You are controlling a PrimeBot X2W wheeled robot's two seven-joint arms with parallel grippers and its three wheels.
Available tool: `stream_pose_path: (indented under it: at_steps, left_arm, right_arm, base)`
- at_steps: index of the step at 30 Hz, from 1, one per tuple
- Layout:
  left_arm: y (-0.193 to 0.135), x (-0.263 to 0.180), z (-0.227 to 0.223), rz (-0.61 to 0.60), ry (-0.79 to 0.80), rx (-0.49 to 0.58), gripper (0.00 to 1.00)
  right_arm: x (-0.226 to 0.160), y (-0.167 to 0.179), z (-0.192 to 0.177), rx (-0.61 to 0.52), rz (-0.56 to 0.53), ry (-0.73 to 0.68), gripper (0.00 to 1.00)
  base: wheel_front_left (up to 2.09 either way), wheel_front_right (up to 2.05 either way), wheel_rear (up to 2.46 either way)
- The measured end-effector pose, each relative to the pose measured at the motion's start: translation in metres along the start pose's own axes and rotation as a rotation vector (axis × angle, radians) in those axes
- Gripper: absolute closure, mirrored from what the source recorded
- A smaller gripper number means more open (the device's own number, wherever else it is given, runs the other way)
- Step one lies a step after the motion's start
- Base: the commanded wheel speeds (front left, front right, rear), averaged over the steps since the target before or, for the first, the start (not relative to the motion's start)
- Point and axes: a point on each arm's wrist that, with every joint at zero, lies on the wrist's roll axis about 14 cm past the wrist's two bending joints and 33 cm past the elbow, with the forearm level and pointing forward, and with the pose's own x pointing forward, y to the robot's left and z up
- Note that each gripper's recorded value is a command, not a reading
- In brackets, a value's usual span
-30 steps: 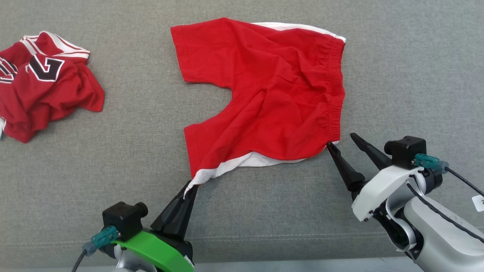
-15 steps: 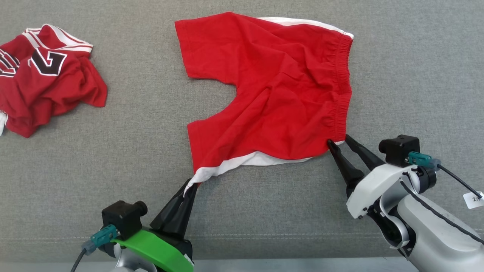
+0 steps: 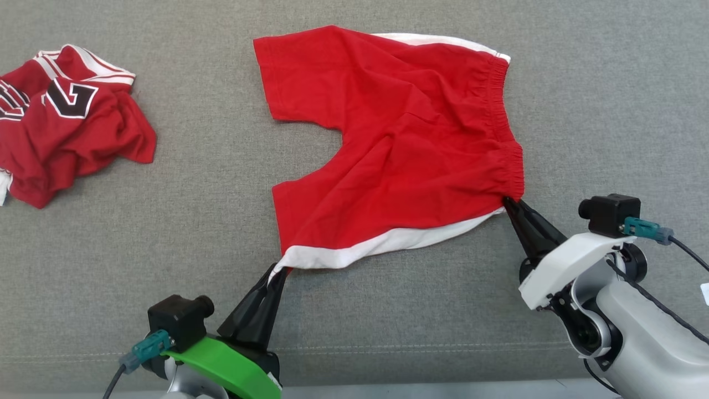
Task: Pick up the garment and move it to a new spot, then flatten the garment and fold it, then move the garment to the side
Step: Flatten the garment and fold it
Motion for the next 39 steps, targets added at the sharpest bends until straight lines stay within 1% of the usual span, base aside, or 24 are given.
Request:
stream_pose_path:
  at_steps: [6, 12, 18, 22, 25, 27, 30, 31, 32, 33, 34, 35, 36, 37, 39]
  left_arm:
    - [-0.005, -0.005, 0.001, -0.013, 0.003, 0.011, 0.9]
    - [-0.012, -0.019, -0.011, -0.018, 0.06, 0.009, 0.9]
    - [-0.013, -0.037, -0.023, 0.01, 0.112, -0.023, 0.96]
    - [-0.004, -0.044, -0.01, 0.032, 0.094, 0.013, 0.99]
    - [-0.005, -0.046, 0.007, 0.029, 0.055, 0.032, 1.0]
    - [-0.009, -0.048, 0.016, 0.02, 0.026, 0.009, 0.98]
    - [-0.016, -0.051, 0.013, 0.009, 0.041, -0.044, 0.9]
    - [-0.018, -0.051, 0.008, 0.002, 0.059, -0.059, 0.84]
    - [-0.022, -0.051, 0.005, -0.01, 0.071, -0.082, 0.71]
    - [-0.028, -0.05, 0.002, -0.025, 0.078, -0.104, 0.64]
    - [-0.033, -0.049, -0.001, -0.04, 0.089, -0.13, 0.55]
    - [-0.035, -0.048, -0.003, -0.04, 0.091, -0.153, 0.21]
    - [-0.036, -0.047, -0.005, -0.04, 0.095, -0.178, 0.05]
    - [-0.034, -0.046, -0.008, -0.033, 0.1, -0.198, 0.0]
    - [-0.03, -0.045, -0.014, -0.012, 0.114, -0.212, 0.0]
  right_arm:
    - [-0.019, -0.012, 0.001, 0.044, -0.034, -0.005, 1.0]
    - [-0.042, -0.013, -0.011, 0.053, -0.034, 0.039, 1.0]
    - [-0.061, -0.022, -0.006, 0.071, -0.059, 0.028, 1.0]
    - [-0.072, -0.029, -0.008, 0.072, -0.073, 0.044, 1.0]
    - [-0.079, -0.03, -0.011, 0.078, -0.078, 0.059, 1.0]
    - [-0.08, -0.027, -0.011, 0.082, -0.066, 0.068, 1.0]
    - [-0.081, -0.024, -0.009, 0.079, -0.054, 0.069, 1.0]
    - [-0.081, -0.024, -0.008, 0.079, -0.053, 0.069, 1.0]
    - [-0.08, -0.022, -0.007, 0.08, -0.05, 0.066, 1.0]
    - [-0.079, -0.019, -0.006, 0.083, -0.04, 0.067, 1.0]
    - [-0.078, -0.016, -0.006, 0.086, -0.032, 0.066, 1.0]
    - [-0.078, -0.014, -0.006, 0.088, -0.024, 0.072, 1.0]
    - [-0.077, -0.013, -0.006, 0.09, -0.019, 0.073, 1.0]
    - [-0.077, -0.012, -0.007, 0.091, -0.016, 0.076, 1.0]
    - [-0.076, -0.009, -0.007, 0.09, -0.007, 0.083, 1.0]
  base:
    - [0.0, 0.0, 0.0]
    - [0.0, 0.0, 0.0]
    - [0.0, 0.0, 0.0]
    - [0.0, 0.0, 0.0]
    - [0.0, 0.0, 0.0]
    - [0.0, 0.0, 0.0]
    - [0.0, 0.0, 0.0]
    - [0.0, 0.0, 0.0]
    - [0.0, 0.0, 0.0]
    - [0.0, 0.0, 0.0]
    - [0.0, 0.0, 0.0]
    - [0.0, 0.0, 0.0]
    - [0.0, 0.0, 0.0]
    - [0.0, 0.0, 0.0]
    - [0.0, 0.0, 0.0]
